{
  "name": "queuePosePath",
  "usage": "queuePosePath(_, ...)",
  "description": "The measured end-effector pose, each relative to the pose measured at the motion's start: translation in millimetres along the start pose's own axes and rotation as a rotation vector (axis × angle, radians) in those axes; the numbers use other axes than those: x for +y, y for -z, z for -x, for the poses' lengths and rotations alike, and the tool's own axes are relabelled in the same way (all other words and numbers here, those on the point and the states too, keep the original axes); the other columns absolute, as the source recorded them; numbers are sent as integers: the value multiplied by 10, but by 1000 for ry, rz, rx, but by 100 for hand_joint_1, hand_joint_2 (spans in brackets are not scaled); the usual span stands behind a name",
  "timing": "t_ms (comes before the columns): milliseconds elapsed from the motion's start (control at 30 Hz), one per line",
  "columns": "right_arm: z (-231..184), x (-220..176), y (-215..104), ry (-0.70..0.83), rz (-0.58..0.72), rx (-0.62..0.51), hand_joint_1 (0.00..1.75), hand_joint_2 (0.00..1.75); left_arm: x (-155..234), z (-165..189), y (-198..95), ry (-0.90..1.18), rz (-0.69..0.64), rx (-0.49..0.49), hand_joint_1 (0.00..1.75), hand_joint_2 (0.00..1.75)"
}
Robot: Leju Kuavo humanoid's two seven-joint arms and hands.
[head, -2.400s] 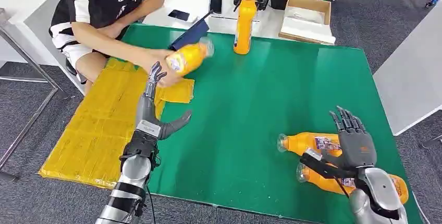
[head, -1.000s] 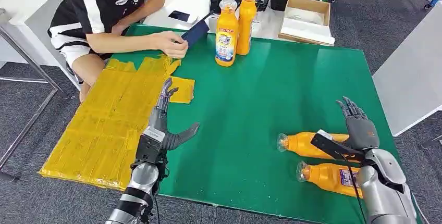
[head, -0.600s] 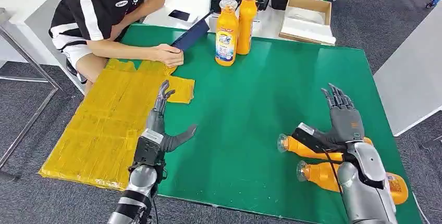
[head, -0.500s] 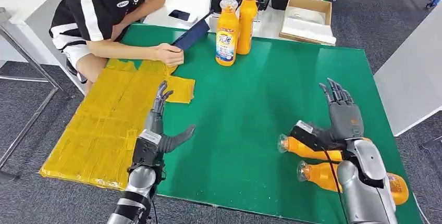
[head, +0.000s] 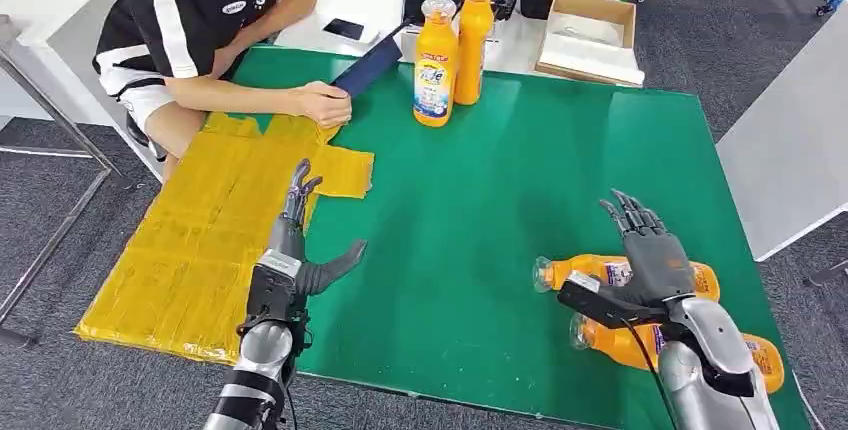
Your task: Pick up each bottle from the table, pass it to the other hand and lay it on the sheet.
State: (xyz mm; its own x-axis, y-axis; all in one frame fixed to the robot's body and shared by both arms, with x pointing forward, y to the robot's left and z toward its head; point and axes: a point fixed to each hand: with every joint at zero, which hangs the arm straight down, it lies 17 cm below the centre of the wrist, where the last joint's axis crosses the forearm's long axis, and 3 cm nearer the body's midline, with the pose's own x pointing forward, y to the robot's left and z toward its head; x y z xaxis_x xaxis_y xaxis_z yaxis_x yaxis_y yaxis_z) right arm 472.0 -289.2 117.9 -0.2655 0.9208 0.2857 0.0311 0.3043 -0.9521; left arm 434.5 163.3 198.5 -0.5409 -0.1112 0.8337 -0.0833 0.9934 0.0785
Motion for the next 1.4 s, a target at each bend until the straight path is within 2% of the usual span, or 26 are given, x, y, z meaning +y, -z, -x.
queuePosePath(200, 126, 78, -58, 0, -45, 17, 0, 175, 12, 5, 1, -2, -4, 2, 0, 175)
queuePosePath(500, 1007, 328, -228, -54, -139, 172, 0, 175, -1, -19, 26, -43, -22, 2, 0, 175)
queuePosePath(700, 1342, 426, -232, -50, -179, 254, 0, 175, -57, -36, 27, -62, -14, 0, 0, 175)
queuePosePath(833, 1422, 467, -250, -45, -193, 274, 0, 175, -62, -42, 31, -68, -15, 0, 0, 175)
queuePosePath(900, 1657, 542, -307, -84, -220, 333, 0, 175, -91, -53, 33, -78, -10, -3, 0, 175)
queuePosePath(1067, 1781, 602, -245, -153, -235, 380, 7, 175, -173, -88, 74, -95, 5, -11, 0, 175)
queuePosePath(1100, 1776, 617, -222, -161, -237, 386, 89, 175, -193, -94, 79, -96, 9, -13, 0, 175)
queuePosePath(1133, 1761, 636, -196, -163, -240, 390, 159, 175, -207, -96, 85, -97, 12, -14, 0, 175)
queuePosePath(1167, 1754, 671, -193, -160, -249, 395, 173, 175, -217, -97, 92, -97, 13, -14, 0, 175)
queuePosePath(1267, 1687, 721, -156, -174, -243, 385, 175, 175, -231, -82, 91, -98, 17, -11, 0, 175)
queuePosePath(1400, 1443, 646, 10, -191, -147, 327, 175, 175, -262, -69, 73, -83, 32, -10, 0, 175)
